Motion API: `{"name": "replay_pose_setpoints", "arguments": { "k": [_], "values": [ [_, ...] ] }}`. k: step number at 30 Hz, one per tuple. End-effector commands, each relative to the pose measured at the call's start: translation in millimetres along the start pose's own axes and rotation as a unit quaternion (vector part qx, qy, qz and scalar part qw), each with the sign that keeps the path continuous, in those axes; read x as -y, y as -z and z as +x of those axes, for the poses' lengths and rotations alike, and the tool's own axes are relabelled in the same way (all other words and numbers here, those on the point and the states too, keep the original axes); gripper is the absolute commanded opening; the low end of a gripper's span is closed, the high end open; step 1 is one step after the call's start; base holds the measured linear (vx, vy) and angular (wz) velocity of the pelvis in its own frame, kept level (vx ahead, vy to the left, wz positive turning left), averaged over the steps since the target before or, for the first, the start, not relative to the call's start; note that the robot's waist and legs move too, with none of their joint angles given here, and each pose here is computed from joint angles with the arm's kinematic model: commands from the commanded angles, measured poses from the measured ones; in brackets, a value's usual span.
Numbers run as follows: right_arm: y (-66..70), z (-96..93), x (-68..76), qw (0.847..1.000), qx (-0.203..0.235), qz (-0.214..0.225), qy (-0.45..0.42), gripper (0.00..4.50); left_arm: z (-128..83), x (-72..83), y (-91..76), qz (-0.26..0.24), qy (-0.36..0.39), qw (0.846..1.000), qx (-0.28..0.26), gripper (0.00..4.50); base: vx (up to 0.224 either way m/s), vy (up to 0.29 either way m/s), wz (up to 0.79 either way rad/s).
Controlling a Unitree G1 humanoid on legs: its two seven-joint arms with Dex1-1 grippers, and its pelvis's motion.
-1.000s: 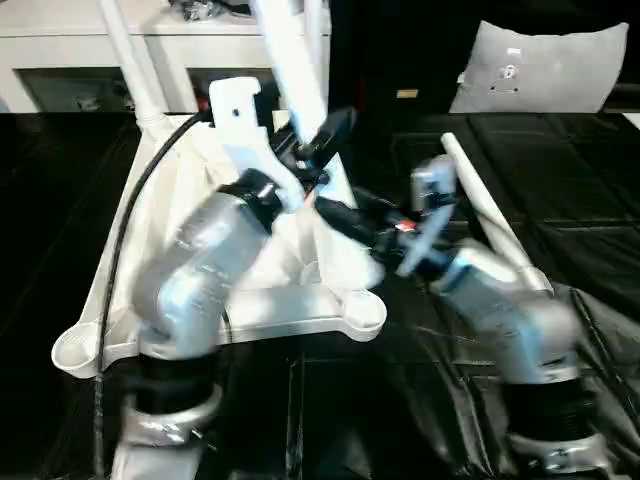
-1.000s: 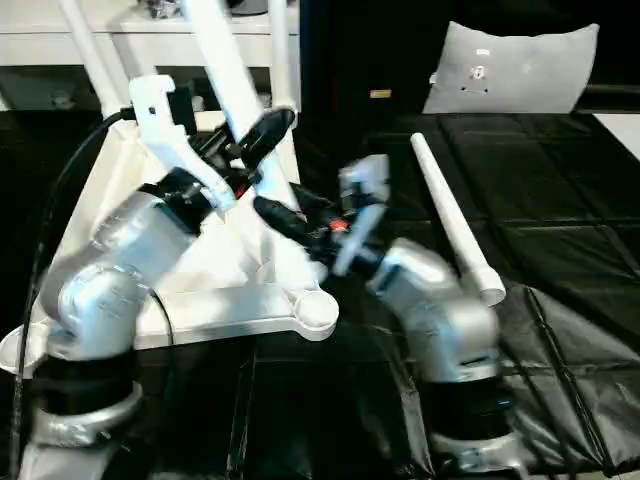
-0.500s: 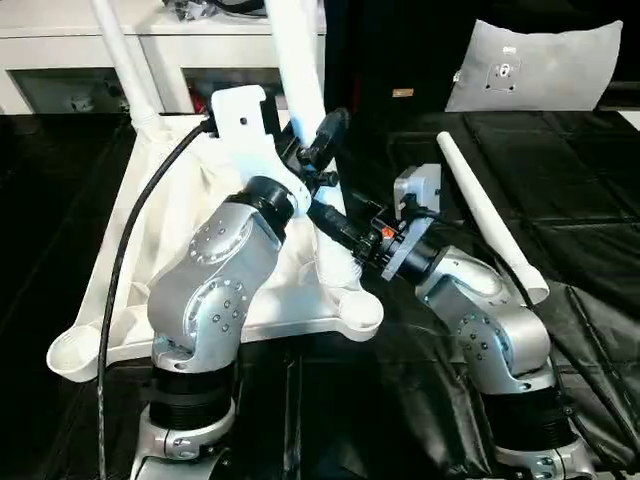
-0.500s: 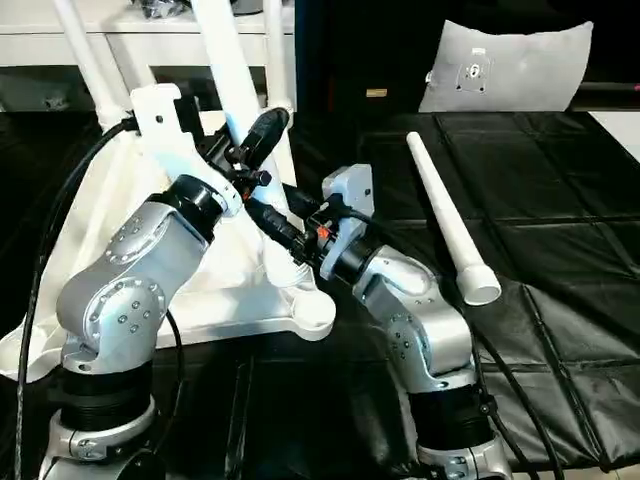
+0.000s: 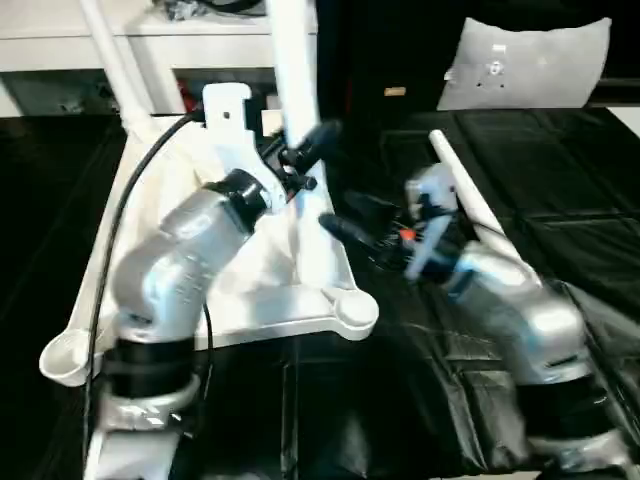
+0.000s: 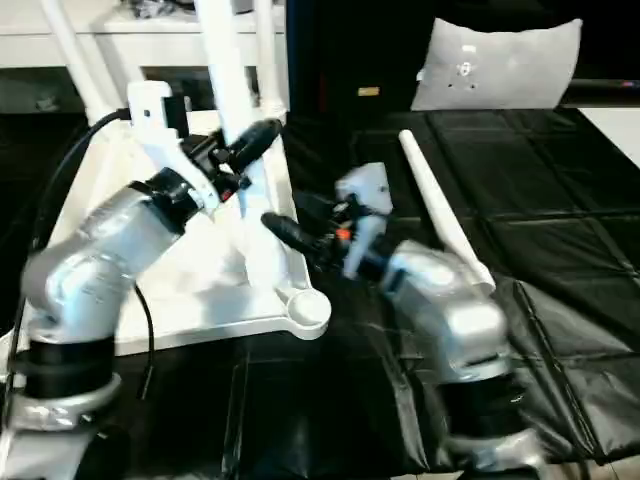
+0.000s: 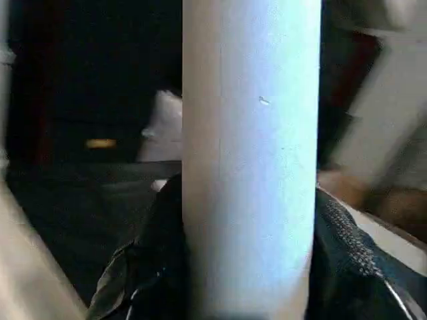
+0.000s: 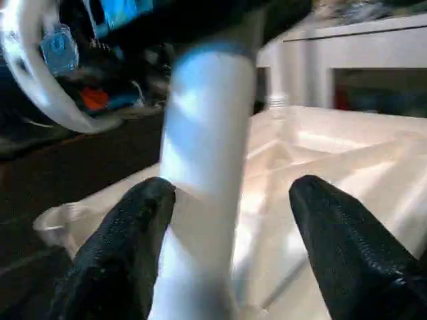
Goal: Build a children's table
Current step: Pick table leg
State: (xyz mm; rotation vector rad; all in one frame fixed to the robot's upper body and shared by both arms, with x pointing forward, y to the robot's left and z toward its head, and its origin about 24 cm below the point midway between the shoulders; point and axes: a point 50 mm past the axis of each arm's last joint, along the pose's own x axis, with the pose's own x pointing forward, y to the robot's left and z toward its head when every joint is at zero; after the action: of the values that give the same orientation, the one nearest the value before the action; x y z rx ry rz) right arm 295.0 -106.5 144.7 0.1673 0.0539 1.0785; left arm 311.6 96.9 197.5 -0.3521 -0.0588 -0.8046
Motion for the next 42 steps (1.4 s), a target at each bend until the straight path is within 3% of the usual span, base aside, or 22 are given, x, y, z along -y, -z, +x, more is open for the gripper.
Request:
{"name": "replay_pose_setpoints", "arguments": {
  "k": [1, 6, 13, 15, 34, 37, 38, 42],
  "values": [
    [-10.2, -4.5, -1.3, 0.999, -0.009, 0.001, -0.046, 3.58, 4, 12.0, -7.9, -0.005, 0.081, 0.997, -0.006, 1.82, 0.0, 0.0, 0.0],
    [-11.2, -8.6, -2.0, 0.994, -0.045, 0.0, -0.095, 3.75, 3, 24.3, -9.5, -0.002, 0.158, 0.987, -0.021, 1.82, 0.0, 0.0, 0.0],
    [-1.1, -13.1, -10.1, 0.98, -0.104, 0.021, -0.169, 3.75, 7, 35.4, -12.7, 0.005, 0.216, 0.976, -0.03, 1.82, 0.0, 0.0, 0.0],
    [-0.1, -12.4, -10.7, 0.979, -0.107, 0.023, -0.173, 3.39, 8, 36.4, -12.8, 0.005, 0.222, 0.975, -0.032, 1.82, 0.0, 0.0, 0.0],
    [3.4, -9.9, -9.8, 0.974, -0.116, 0.034, -0.189, 1.95, 7, 42.8, -8.1, 0.012, 0.258, 0.965, -0.051, 1.82, 0.0, 0.0, 0.0],
    [3.7, -8.7, -10.5, 0.975, -0.112, 0.035, -0.19, 1.93, 8, 43.5, -7.6, 0.01, 0.256, 0.965, -0.048, 1.82, 0.0, 0.0, 0.0],
    [4.0, -8.1, -10.4, 0.975, -0.112, 0.03, -0.187, 2.27, 9, 43.5, -7.4, 0.01, 0.255, 0.966, -0.047, 1.82, 0.0, 0.0, 0.0],
    [4.0, -6.7, -10.5, 0.976, -0.107, 0.045, -0.185, 2.61, 8, 43.6, -6.1, 0.01, 0.258, 0.965, -0.05, 1.82, 0.0, 0.0, 0.0]
  ]
}}
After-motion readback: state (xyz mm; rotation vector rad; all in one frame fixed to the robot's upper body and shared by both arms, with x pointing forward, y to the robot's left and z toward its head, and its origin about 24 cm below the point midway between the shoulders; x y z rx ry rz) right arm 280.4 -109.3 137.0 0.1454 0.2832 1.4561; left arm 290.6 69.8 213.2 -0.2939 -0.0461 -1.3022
